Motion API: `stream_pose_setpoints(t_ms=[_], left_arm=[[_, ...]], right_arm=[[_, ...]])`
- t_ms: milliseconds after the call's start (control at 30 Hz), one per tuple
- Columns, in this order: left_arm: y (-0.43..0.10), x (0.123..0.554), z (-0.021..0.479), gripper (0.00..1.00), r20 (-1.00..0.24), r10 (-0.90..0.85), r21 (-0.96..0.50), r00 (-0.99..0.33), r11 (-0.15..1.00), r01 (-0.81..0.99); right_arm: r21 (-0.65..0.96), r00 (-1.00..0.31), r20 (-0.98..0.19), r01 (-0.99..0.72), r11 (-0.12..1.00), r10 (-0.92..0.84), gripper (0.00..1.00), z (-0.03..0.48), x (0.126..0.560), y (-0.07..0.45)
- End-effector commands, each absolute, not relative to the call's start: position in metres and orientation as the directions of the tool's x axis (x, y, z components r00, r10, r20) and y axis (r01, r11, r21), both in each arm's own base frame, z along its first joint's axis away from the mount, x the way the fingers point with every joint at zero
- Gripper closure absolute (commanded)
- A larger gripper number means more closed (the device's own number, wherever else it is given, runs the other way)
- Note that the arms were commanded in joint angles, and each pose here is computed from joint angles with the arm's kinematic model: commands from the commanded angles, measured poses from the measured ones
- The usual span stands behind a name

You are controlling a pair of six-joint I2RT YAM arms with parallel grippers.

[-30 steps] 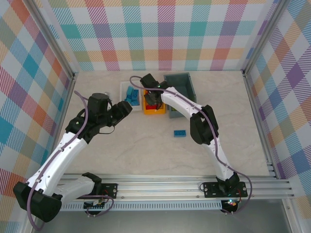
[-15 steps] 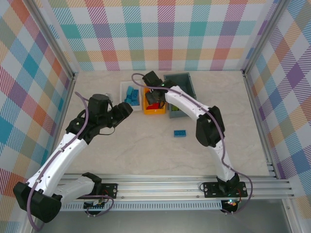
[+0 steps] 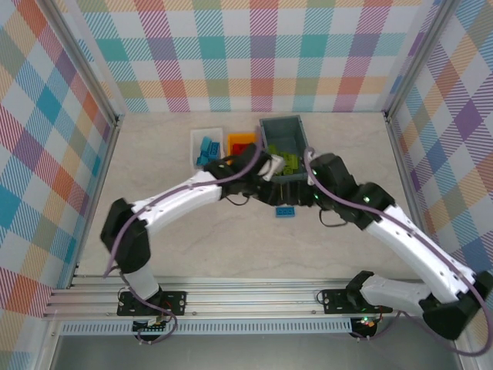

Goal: Sort the legos into containers by color

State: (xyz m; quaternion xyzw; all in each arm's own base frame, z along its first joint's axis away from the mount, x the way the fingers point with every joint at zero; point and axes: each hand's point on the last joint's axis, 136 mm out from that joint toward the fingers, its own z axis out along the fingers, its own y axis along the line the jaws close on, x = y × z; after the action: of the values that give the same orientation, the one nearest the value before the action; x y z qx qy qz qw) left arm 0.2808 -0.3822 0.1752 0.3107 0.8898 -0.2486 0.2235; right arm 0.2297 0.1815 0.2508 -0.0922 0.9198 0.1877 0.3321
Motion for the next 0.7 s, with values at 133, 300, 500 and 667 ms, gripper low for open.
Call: stream_pose_setpoints(t_ms=[133,300,500,667], left_arm=[[-0.4,0.293,0.103,0.28,-0.47,0.784,-0.009,-0.406,0.456,0.89],[-0.412,0.302,0.079,0.26,-0.425,0.835,0.033,-0.35,0.401,0.916],[-0.418,0.309,0.055,0.24,-0.376,0.87,0.07,-0.32,0.37,0.926],[-0.416,0.312,0.037,0.27,-0.329,0.887,0.079,-0.323,0.367,0.927]], right_arm=[[0.499,-0.865,-0.486,-0.157,0.852,0.125,0.22,0.246,0.148,0.143],[0.56,-0.826,-0.493,-0.06,0.826,0.273,0.22,0.234,0.125,0.109],[0.546,-0.815,-0.517,-0.077,0.834,0.263,0.23,0.234,0.124,0.105],[0.537,-0.815,-0.526,-0.098,0.838,0.241,0.23,0.238,0.131,0.112]])
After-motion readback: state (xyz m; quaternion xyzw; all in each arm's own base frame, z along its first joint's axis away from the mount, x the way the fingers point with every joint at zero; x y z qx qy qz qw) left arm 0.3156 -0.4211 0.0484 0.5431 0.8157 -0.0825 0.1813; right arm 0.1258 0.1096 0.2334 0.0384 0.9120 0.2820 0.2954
